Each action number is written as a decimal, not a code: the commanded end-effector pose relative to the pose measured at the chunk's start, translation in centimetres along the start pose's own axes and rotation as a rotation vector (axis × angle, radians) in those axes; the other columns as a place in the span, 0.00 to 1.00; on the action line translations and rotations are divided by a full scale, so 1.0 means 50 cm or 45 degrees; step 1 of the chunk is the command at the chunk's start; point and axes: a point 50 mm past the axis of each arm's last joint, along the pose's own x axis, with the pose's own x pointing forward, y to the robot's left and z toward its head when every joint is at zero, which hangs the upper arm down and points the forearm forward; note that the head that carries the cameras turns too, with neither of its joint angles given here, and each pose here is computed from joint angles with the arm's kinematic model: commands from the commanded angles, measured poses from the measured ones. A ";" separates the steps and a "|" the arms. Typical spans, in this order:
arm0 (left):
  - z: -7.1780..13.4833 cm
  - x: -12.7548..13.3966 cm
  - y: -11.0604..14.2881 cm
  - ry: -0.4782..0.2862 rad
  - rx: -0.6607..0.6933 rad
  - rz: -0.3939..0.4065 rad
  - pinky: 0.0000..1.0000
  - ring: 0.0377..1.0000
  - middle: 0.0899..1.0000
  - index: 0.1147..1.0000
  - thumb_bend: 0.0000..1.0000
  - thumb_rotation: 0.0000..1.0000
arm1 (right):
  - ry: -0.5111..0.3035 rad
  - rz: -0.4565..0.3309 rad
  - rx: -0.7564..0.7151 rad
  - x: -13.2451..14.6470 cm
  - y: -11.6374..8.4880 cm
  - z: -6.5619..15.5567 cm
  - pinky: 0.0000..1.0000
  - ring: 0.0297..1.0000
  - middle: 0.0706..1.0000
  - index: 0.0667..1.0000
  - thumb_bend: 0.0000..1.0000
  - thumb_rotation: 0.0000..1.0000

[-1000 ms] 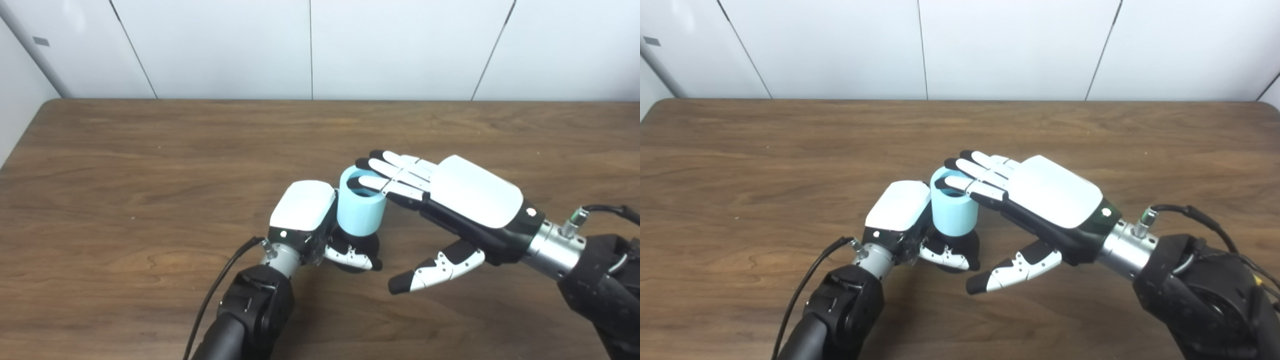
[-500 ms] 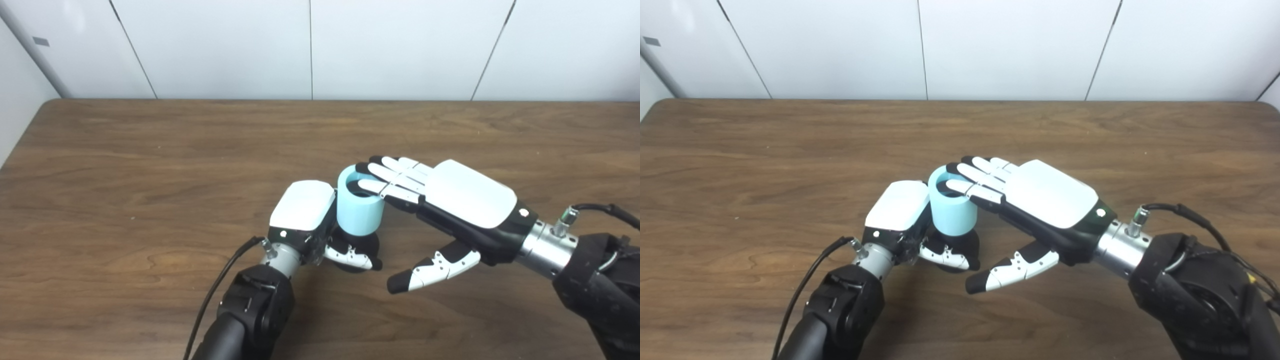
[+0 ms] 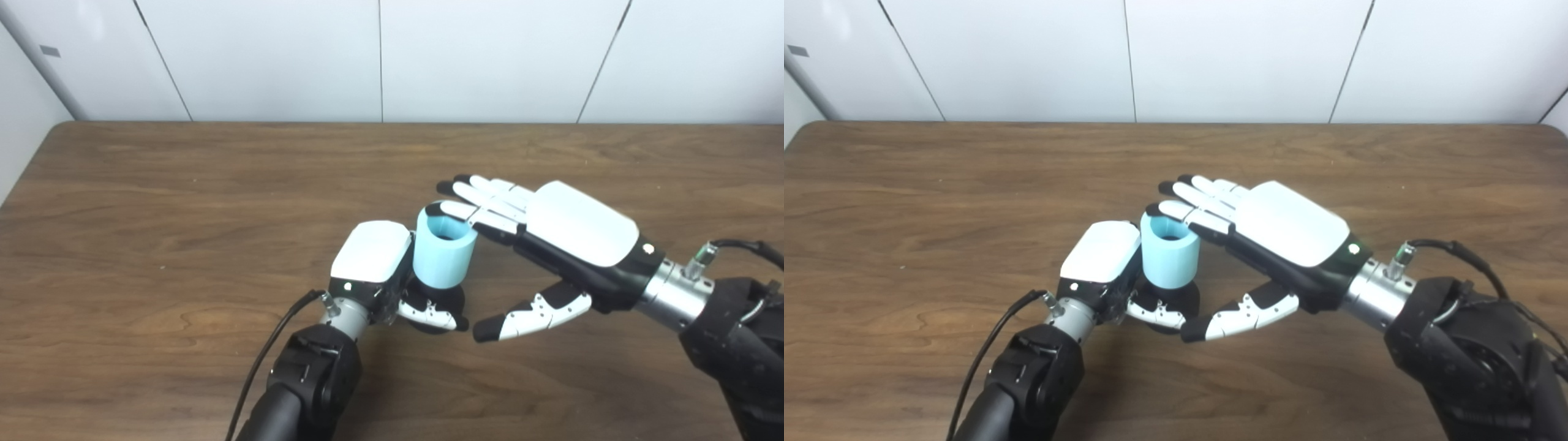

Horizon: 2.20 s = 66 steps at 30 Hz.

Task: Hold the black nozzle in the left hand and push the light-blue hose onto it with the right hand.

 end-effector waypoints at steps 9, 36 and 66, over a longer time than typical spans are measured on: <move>-0.006 0.001 -0.012 0.028 0.021 -0.072 0.86 0.67 0.47 0.40 0.52 0.00 | -0.030 -0.102 -0.070 0.004 -0.057 -0.001 0.97 1.00 1.00 0.95 0.59 0.97; -0.004 0.000 -0.010 0.030 0.014 -0.063 0.86 0.67 0.47 0.40 0.52 0.00 | -0.036 -0.012 -0.045 0.012 -0.002 0.006 0.92 0.98 0.97 0.93 0.60 0.94; 0.003 0.001 -0.009 0.035 0.014 -0.064 0.86 0.67 0.47 0.40 0.52 0.00 | -0.055 0.046 -0.047 0.011 0.016 0.010 0.93 0.98 0.96 0.92 0.60 0.96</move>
